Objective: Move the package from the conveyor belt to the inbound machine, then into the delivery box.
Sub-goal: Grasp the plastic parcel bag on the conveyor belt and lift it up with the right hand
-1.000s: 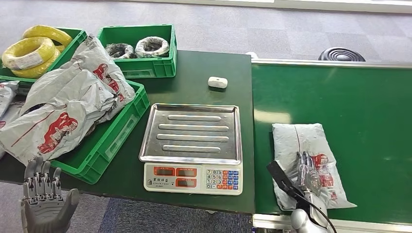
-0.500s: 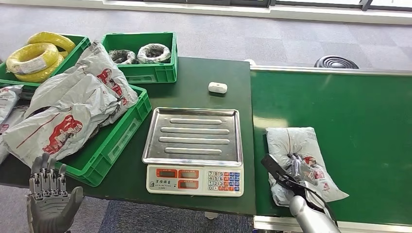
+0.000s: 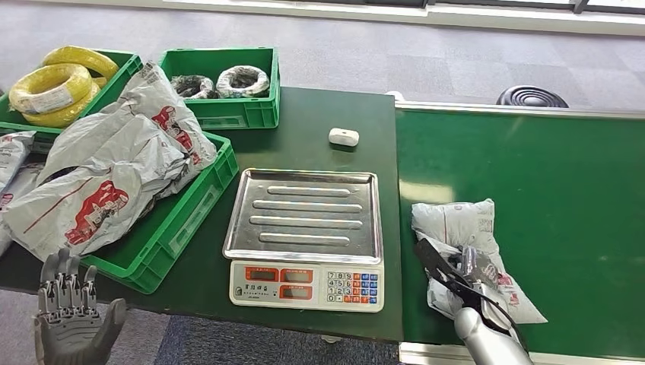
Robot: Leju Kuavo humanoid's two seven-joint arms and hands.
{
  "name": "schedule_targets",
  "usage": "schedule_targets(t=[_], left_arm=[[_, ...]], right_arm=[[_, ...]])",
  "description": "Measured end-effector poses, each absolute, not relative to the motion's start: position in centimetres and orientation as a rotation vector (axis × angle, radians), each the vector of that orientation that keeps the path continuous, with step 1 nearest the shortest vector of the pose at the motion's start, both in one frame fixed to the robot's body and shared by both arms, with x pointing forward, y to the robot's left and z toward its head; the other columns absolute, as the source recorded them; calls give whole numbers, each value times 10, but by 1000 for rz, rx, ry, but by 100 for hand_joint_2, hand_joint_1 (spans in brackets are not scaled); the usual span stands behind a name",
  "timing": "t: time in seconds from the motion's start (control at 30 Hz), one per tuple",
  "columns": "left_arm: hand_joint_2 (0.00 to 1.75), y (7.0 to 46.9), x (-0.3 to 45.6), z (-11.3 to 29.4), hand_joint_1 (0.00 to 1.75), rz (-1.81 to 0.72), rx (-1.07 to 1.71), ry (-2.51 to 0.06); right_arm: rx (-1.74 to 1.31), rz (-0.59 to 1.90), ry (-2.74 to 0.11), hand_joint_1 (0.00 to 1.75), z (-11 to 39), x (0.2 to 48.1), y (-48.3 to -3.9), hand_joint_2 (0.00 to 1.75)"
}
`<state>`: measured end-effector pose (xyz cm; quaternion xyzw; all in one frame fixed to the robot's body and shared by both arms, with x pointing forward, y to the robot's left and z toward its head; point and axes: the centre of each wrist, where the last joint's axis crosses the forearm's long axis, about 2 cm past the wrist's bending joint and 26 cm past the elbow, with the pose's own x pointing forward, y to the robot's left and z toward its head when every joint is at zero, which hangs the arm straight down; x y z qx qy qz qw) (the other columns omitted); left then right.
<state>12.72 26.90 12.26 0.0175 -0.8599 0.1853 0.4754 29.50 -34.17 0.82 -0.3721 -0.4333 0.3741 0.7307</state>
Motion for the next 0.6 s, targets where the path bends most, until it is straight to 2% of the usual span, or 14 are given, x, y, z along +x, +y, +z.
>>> schedule_targets(t=[0.17, 0.27, 0.4, 0.6], left_arm=[[175, 269, 120, 122, 0, 465, 64, -2084], [175, 269, 118, 123, 0, 468, 56, -2085], [175, 268, 124, 126, 0, 458, 19, -2111], [175, 267, 129, 127, 0, 451, 3, -2124]], right_arm=[[-936, 683, -1185, 175, 8, 282, -344, 175], [-1005, 620, -1545, 175, 28, 282, -346, 175], [-1162, 384, -1966, 175, 80, 295, -357, 175], [-1313, 155, -2065, 175, 121, 294, -365, 175]])
